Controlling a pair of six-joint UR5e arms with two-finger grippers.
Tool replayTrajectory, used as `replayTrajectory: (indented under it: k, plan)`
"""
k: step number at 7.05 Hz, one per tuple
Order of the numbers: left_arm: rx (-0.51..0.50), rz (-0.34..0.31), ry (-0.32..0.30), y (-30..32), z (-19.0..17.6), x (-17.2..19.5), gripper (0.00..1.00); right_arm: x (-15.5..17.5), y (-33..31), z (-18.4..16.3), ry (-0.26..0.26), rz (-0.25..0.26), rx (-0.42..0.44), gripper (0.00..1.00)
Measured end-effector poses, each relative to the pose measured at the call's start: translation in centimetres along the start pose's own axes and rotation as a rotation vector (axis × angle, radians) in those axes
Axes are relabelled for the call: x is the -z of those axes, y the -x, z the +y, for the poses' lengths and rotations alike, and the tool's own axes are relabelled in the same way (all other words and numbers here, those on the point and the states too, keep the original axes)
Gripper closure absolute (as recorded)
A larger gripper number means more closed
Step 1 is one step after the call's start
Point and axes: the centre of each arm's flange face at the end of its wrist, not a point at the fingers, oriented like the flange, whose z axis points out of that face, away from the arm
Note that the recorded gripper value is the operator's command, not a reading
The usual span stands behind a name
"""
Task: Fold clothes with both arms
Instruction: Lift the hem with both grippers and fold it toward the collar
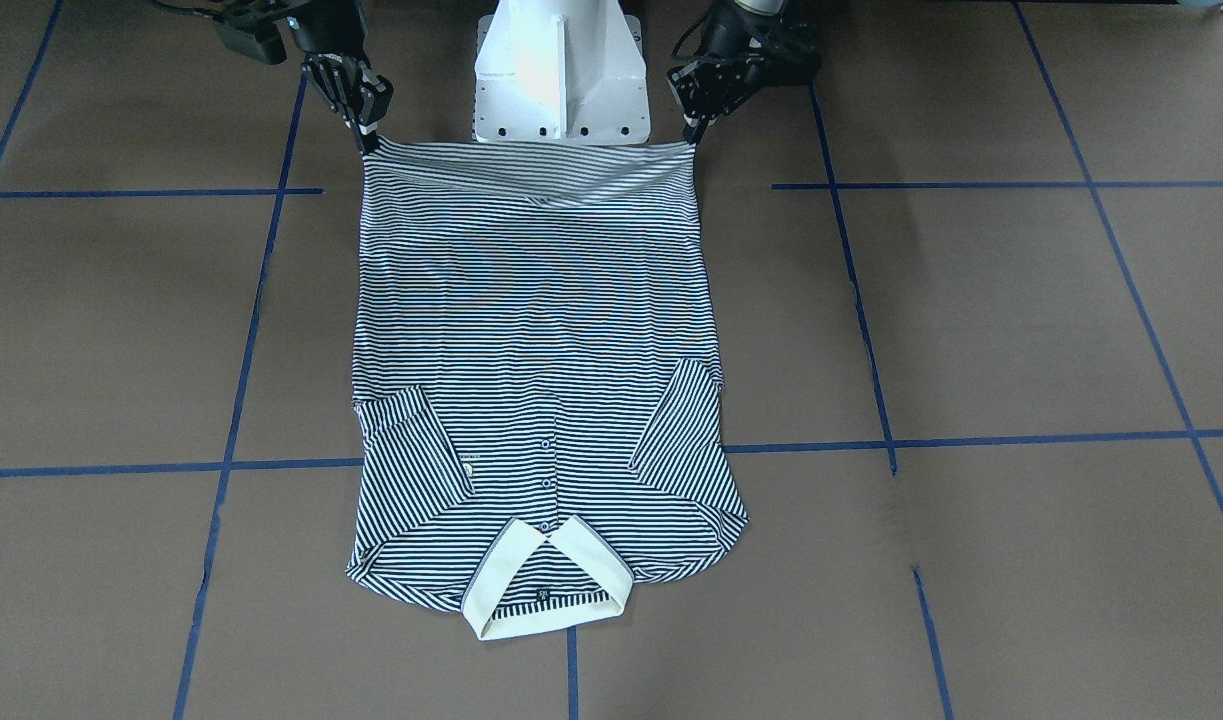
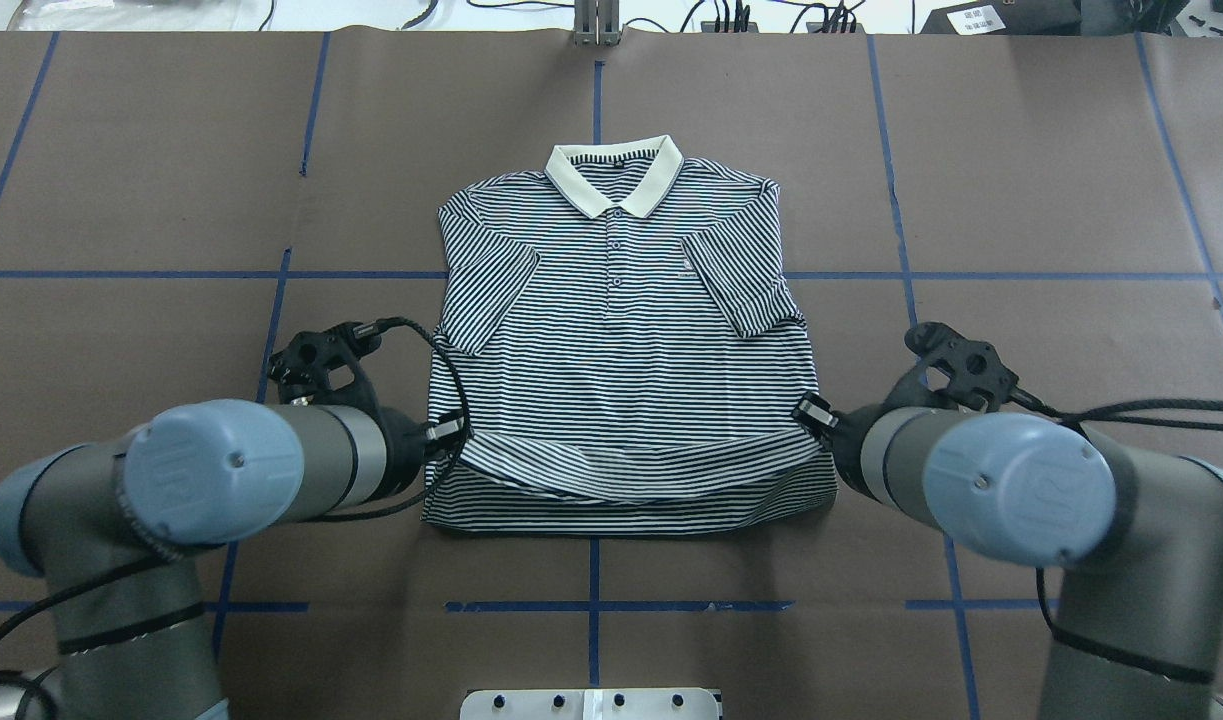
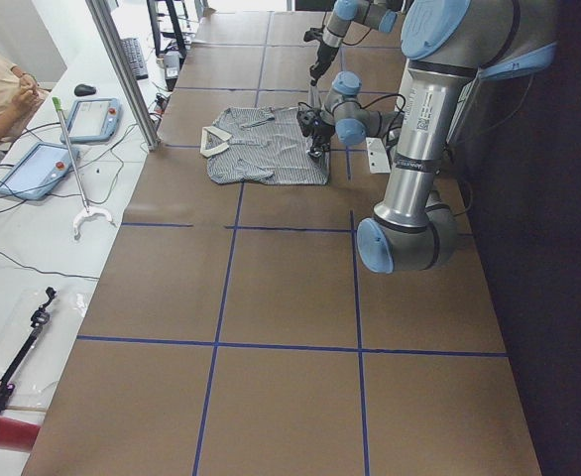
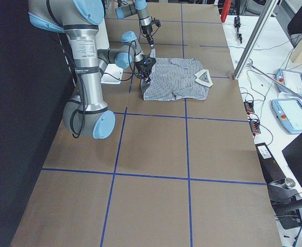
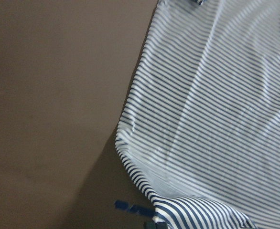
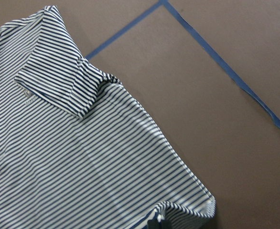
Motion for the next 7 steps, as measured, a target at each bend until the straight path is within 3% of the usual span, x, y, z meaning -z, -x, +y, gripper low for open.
replayTrajectory:
  k: [2, 4, 7]
  plan:
    - [-0.017, -0.029, -0.120, -2.2, -8.5, -4.9, 1.00, -4.9, 5.3, -6.7, -0.062, 0.056, 0.025, 1.00]
    - [-0.045, -0.038, -0.204, -2.8, -15.8, -8.8, 1.00, -9.5, 9.6, -14.3, -0.062, 0.100, 0.010, 1.00]
    - [-0.064, -0.054, -0.249, -2.4, -20.3, -12.5, 1.00, -17.4, 13.2, -19.7, -0.066, 0.130, -0.008, 1.00]
